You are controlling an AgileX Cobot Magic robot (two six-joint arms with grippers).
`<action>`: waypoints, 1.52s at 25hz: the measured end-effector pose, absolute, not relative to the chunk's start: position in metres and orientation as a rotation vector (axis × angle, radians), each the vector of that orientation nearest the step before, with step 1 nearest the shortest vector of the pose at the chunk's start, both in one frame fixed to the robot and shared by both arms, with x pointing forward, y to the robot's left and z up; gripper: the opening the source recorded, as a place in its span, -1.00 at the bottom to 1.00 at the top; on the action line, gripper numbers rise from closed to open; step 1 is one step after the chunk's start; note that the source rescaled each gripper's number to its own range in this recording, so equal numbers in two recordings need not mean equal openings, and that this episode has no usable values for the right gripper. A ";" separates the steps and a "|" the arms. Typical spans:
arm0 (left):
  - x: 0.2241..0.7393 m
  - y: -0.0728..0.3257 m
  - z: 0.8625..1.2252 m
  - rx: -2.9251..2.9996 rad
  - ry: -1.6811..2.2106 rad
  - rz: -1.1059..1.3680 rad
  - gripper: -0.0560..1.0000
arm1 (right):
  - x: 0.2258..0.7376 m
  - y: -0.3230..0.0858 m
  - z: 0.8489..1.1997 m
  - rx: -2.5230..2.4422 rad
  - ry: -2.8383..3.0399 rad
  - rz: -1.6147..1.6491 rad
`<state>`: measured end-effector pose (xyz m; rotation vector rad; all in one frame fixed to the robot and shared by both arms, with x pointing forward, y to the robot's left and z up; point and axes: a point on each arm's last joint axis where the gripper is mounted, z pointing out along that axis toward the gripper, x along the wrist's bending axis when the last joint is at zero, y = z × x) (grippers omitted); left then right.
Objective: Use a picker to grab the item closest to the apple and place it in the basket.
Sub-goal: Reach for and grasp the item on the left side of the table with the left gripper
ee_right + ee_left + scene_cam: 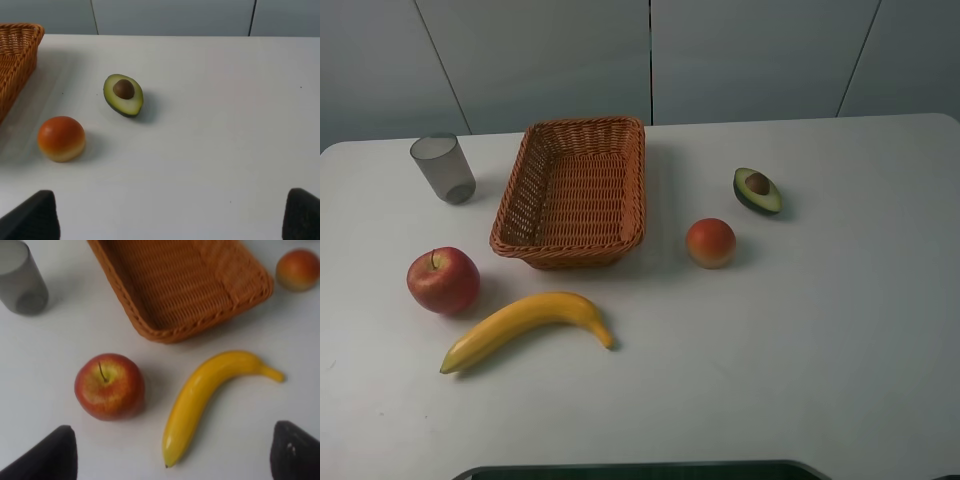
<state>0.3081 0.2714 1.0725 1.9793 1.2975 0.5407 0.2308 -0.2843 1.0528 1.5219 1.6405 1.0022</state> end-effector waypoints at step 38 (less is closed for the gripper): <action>0.433 0.167 0.926 2.559 1.170 0.128 0.97 | 0.231 -0.284 1.053 1.522 1.640 1.002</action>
